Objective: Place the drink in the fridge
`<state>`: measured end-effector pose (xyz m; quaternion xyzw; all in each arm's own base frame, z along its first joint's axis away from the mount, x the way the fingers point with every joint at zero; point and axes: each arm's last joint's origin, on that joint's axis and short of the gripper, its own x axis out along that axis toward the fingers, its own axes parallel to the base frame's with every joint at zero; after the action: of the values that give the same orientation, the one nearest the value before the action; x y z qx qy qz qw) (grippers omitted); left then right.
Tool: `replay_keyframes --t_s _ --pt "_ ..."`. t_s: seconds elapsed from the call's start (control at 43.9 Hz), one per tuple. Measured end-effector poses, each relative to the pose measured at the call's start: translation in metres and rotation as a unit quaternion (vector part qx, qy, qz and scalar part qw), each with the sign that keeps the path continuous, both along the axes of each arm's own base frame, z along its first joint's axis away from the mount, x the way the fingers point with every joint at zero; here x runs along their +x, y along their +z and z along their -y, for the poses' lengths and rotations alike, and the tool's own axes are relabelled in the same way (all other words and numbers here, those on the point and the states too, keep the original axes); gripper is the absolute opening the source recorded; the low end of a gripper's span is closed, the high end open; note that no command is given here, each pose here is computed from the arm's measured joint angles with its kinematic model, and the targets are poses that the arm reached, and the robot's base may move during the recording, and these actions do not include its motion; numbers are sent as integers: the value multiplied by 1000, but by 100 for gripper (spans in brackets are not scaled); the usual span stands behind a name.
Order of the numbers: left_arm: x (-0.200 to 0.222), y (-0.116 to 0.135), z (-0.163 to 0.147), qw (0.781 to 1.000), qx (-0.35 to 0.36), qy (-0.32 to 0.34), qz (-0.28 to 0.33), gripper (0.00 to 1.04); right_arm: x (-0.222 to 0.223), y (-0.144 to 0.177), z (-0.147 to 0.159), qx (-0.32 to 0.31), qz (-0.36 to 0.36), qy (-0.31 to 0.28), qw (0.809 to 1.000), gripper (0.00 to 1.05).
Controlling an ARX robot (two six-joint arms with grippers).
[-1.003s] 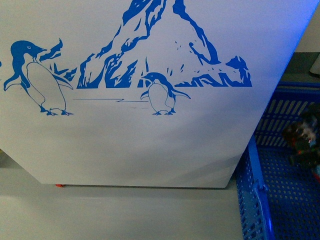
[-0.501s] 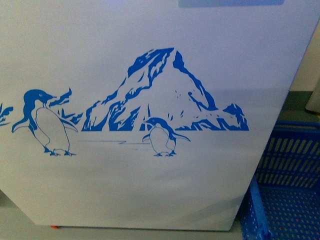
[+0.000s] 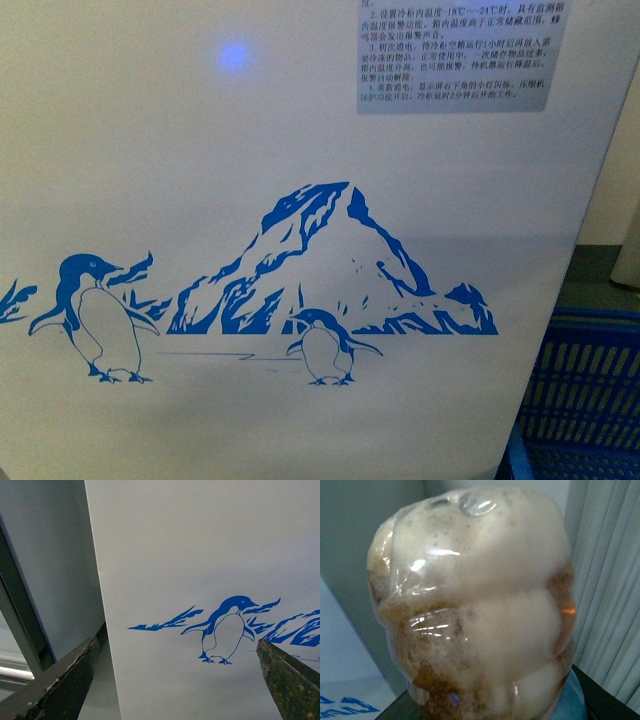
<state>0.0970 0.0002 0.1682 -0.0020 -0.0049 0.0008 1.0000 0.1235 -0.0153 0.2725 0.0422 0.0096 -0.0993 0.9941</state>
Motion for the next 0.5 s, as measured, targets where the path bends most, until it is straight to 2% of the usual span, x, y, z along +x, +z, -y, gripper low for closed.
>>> replay_keyframes --t_s 0.137,0.228,0.501 --pt "0 0 0 1000 0 0 0 97 -19 -3 -3 17 28 -15 999 45" --pt "0 0 0 1000 0 0 0 97 -23 -8 -7 22 43 -4 999 45" --pt "0 0 0 1000 0 0 0 97 -22 -13 -10 25 38 7 999 45"
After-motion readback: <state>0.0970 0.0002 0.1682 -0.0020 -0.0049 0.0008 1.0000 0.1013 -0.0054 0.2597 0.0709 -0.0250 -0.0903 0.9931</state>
